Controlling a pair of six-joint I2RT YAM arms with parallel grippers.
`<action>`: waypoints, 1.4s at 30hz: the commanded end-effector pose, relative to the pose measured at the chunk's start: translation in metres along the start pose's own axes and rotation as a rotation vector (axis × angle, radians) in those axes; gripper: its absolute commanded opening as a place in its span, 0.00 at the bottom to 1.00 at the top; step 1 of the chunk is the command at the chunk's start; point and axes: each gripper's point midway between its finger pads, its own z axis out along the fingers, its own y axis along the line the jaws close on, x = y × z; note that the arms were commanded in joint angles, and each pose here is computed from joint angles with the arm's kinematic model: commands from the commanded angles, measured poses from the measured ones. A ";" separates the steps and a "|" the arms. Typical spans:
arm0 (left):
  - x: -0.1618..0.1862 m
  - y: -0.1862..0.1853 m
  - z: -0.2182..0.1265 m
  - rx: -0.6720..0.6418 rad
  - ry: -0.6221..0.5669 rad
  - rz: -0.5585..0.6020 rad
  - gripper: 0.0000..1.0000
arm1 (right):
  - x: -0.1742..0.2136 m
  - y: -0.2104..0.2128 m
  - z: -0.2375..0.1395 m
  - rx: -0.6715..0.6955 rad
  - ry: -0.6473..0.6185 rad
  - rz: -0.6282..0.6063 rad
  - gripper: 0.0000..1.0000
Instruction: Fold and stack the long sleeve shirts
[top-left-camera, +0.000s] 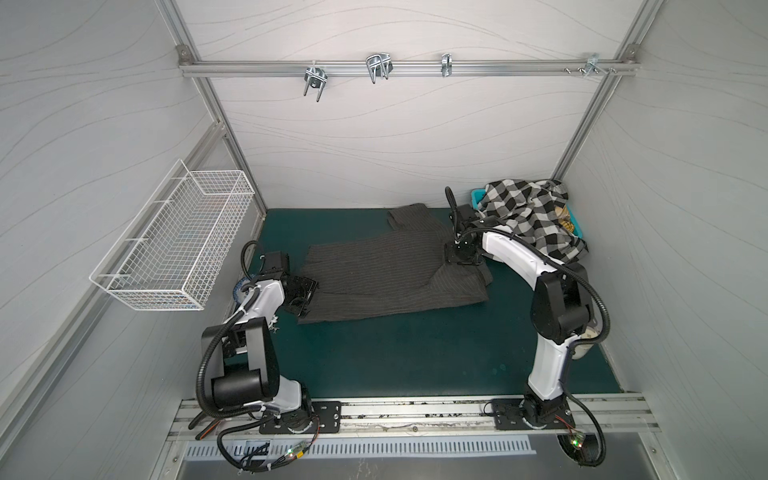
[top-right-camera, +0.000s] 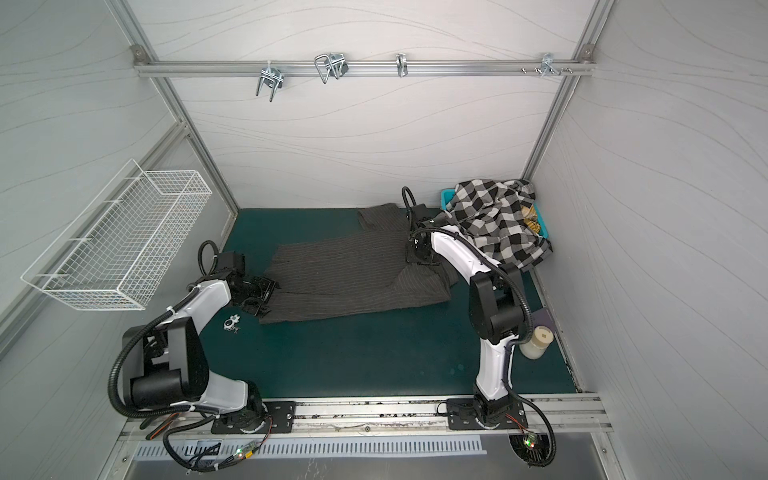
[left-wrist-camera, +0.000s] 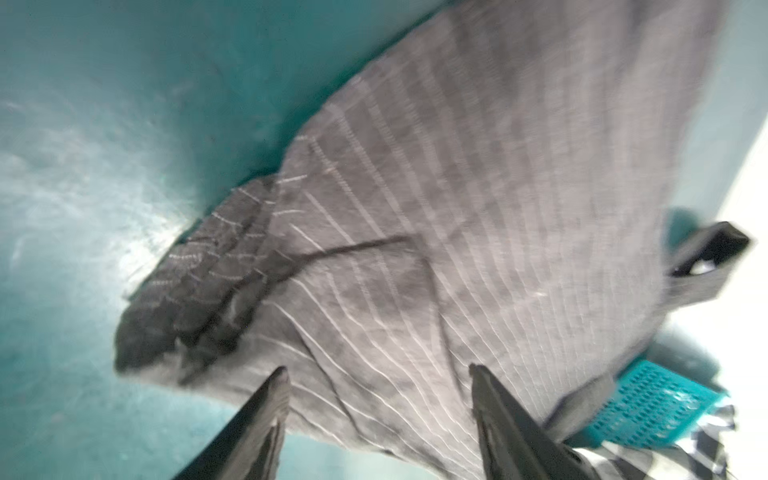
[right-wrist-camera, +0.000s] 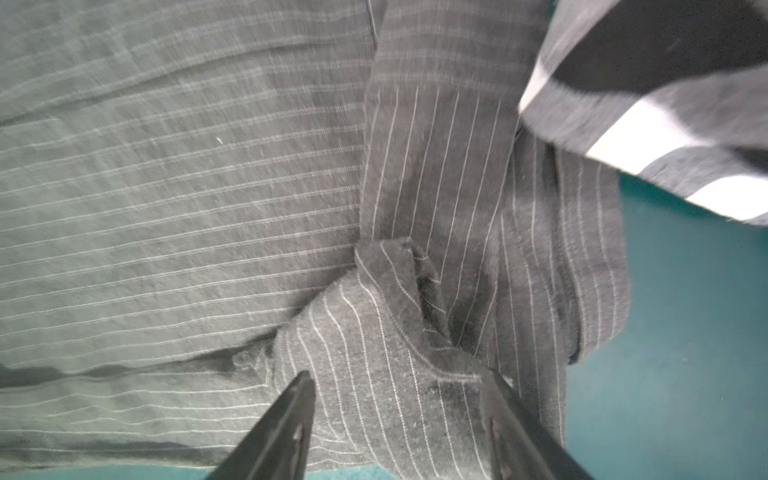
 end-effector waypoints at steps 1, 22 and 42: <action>-0.005 -0.015 -0.022 0.050 -0.051 0.009 0.65 | 0.005 -0.011 -0.037 0.029 -0.027 -0.013 0.72; 0.042 0.025 0.055 -0.196 0.106 0.157 0.15 | 0.112 -0.037 0.044 -0.061 0.290 0.135 0.62; 0.059 0.015 0.012 -0.172 0.056 0.316 0.29 | 0.052 -0.018 -0.043 -0.094 0.082 0.060 0.74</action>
